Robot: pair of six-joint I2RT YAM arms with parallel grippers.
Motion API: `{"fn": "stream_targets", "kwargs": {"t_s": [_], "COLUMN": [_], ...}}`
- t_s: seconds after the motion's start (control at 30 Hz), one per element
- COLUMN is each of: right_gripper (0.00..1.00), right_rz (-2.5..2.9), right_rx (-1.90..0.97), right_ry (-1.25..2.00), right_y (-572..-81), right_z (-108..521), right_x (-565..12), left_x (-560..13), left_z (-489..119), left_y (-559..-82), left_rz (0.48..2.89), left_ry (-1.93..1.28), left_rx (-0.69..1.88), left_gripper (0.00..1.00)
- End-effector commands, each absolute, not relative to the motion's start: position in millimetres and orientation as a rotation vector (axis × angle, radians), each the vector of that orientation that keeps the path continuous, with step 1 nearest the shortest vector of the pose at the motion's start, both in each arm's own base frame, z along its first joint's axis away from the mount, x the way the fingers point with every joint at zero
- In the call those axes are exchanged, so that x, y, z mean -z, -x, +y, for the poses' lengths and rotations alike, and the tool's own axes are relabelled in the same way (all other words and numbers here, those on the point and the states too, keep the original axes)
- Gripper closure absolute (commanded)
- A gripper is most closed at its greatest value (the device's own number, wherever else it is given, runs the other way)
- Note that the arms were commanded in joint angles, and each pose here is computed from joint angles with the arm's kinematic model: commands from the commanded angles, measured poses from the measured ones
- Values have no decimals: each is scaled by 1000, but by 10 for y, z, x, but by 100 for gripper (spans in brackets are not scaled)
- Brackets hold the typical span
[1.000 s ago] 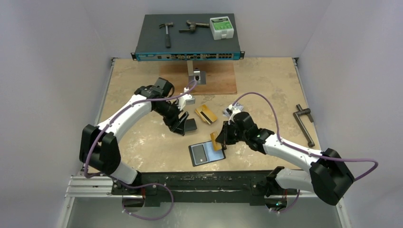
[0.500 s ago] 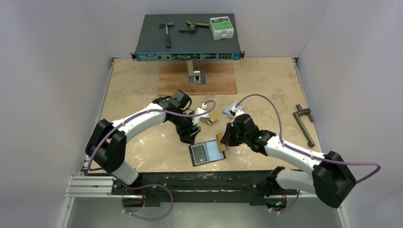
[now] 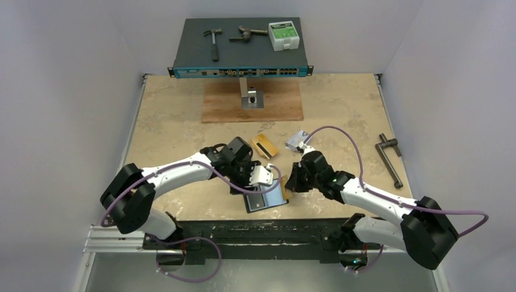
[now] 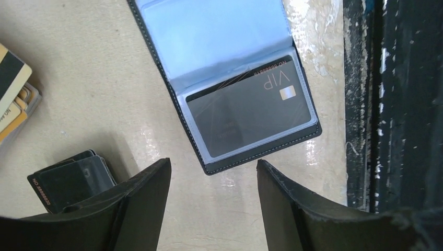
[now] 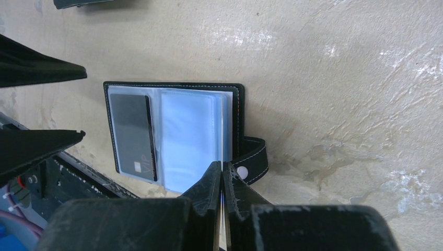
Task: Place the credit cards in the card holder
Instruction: Insert the credit card into the card holder.
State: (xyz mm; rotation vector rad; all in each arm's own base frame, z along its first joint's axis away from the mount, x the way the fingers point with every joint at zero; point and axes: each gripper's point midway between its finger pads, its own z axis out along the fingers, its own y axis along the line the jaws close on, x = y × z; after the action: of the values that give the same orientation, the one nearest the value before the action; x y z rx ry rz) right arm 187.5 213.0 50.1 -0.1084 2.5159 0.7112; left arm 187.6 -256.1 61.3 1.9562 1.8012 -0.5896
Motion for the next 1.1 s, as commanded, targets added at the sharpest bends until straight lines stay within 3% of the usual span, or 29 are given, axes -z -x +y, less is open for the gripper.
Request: {"fn": "stream_targets", "kwargs": {"t_s": [0.0, 0.4, 1.07], "right_gripper": [100, 100, 100], "right_rz": [2478, 2458, 2301], "right_rx": [-752, -899, -1196], "right_ry": [78, -1, 85], "right_y": [-1889, -1811, -1748], "right_z": [2162, 2280, 2587], "right_x": [-543, -518, -929], "left_x": [-652, -353, -356], "left_z": [-2673, -2660, -2670], "left_y": [-1997, -2031, -2114], "left_rz": [1514, 1249, 1227], "left_ry": [-2032, -2158, -2086], "left_rx": [407, 183, 121], "left_gripper": [39, 40, 48]}}
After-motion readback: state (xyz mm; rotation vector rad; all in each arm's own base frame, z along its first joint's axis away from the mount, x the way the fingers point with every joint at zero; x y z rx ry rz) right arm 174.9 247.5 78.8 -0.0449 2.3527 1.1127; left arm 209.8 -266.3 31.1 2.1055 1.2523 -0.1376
